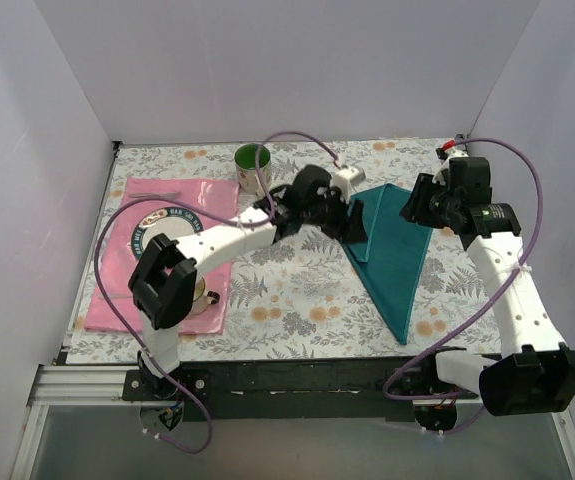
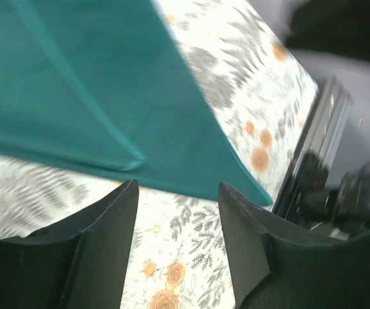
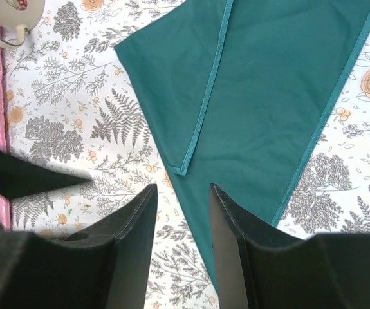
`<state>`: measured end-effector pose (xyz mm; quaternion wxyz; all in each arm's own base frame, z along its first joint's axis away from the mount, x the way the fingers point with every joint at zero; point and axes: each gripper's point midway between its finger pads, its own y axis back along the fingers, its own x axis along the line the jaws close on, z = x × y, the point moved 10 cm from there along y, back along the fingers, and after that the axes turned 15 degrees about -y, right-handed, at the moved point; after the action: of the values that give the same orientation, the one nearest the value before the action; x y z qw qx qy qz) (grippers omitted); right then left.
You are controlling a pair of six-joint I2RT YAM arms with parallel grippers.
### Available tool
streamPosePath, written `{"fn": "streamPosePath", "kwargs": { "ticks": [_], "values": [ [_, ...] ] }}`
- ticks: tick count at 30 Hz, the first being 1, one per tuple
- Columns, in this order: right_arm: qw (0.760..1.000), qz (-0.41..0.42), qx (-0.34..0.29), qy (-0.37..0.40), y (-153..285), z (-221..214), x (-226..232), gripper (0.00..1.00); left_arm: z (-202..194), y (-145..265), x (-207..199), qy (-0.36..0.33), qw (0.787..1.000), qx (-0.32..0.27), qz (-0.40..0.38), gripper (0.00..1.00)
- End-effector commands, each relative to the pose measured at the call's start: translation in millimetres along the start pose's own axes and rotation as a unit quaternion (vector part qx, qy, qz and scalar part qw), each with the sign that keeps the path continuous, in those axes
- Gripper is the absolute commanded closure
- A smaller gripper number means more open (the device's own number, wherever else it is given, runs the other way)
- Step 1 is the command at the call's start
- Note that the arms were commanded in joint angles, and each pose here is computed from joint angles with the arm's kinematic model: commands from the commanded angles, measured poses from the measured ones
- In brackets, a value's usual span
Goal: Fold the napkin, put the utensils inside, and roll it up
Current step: Fold the napkin
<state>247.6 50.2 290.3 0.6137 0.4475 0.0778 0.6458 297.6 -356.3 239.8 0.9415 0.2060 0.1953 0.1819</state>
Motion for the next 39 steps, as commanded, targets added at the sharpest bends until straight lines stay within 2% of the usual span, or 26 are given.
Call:
{"fn": "streamPosePath", "kwargs": {
  "ticks": [1, 3, 4, 6, 11, 12, 21, 27, 39],
  "values": [
    [1.0, -0.002, -0.007, 0.005, 35.4, 4.8, 8.4, 0.55, -56.0, -6.2, -75.9, -0.212, 0.976, 0.019, -0.047, 0.49],
    [1.0, 0.012, -0.02, 0.012, 50.2, 11.0, 15.6, 0.54, -83.0, -10.8, -89.9, -0.292, 0.955, 0.005, -0.056, 0.47],
    [0.999, 0.02, -0.028, 0.015, 57.2, 12.6, 18.1, 0.54, -88.9, -12.2, -110.0, -0.32, 0.945, -0.009, -0.072, 0.46],
    [0.999, 0.035, -0.036, 0.019, 68.4, 15.4, 23.4, 0.52, -98.3, -17.2, -118.9, -0.351, 0.933, -0.028, -0.072, 0.43],
    [0.997, 0.046, -0.05, 0.023, 85.3, 10.8, 23.6, 0.51, -136.6, -31.1, -147.2, -0.414, 0.907, -0.021, -0.072, 0.42],
    [0.997, 0.046, -0.05, 0.024, 86.2, 9.5, 23.0, 0.51, -137.6, -33.3, -150.0, -0.423, 0.903, -0.036, -0.069, 0.4],
    [0.995, 0.061, -0.072, 0.029, 103.8, 5.4, 23.9, 0.49, -161.3, -60.9, -159.4, -0.463, 0.882, -0.083, -0.035, 0.37],
    [0.994, 0.065, -0.078, 0.035, 109.3, 9.1, 27.0, 0.48, -167.9, -79.8, -158.8, -0.497, 0.864, -0.082, -0.024, 0.35],
    [0.993, 0.079, -0.074, 0.038, 105.6, 13.2, 30.8, 0.47, -187.7, -97.9, -164.9, -0.51, 0.855, -0.059, -0.079, 0.39]
  ]
}}
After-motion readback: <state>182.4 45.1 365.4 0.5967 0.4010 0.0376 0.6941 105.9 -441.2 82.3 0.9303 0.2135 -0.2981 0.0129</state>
